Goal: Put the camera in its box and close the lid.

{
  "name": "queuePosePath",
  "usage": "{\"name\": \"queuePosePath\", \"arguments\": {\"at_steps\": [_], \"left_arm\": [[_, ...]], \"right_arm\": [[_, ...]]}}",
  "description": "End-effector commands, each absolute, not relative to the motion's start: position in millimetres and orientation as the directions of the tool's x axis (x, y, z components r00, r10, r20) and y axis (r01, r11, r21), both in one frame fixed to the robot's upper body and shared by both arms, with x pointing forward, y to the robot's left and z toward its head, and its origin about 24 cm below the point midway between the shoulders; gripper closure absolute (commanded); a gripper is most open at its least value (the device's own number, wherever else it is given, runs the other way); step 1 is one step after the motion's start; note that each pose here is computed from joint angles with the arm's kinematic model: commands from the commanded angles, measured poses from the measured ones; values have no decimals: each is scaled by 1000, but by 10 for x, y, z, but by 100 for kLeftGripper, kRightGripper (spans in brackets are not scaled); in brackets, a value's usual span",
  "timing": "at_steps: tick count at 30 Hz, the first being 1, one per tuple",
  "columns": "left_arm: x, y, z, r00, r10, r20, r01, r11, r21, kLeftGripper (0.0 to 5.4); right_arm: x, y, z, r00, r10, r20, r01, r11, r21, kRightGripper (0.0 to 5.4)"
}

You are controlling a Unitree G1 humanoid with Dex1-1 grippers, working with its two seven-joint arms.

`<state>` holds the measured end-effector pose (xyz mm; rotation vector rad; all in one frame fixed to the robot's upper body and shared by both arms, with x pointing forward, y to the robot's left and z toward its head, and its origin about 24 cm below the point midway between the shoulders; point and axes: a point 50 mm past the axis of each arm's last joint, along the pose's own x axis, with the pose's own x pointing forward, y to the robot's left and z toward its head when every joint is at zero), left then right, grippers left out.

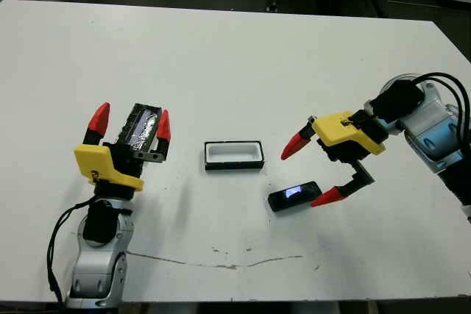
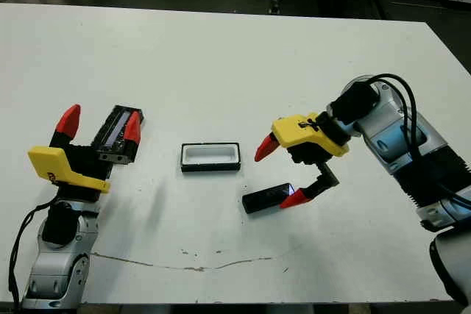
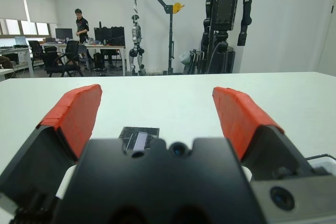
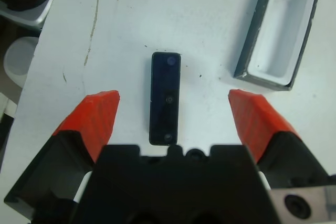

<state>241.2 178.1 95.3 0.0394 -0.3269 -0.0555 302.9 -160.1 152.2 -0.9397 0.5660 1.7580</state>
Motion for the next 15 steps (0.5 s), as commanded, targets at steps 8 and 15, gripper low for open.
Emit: {"name": "queuePosePath", "arguments": {"at_steps": [8,15], "left_arm": [[2400,1784,917,952,-53,300,41,998,47,1],[2399,1783,914,953,-63,296,50,997,50,1]], "right_arm": [[3026,-1638,1442,-174,599,-782,-933,-353,-63,0],[3060,-1687,1334,-126,620,-774,-957,-282,-70,0]]}}
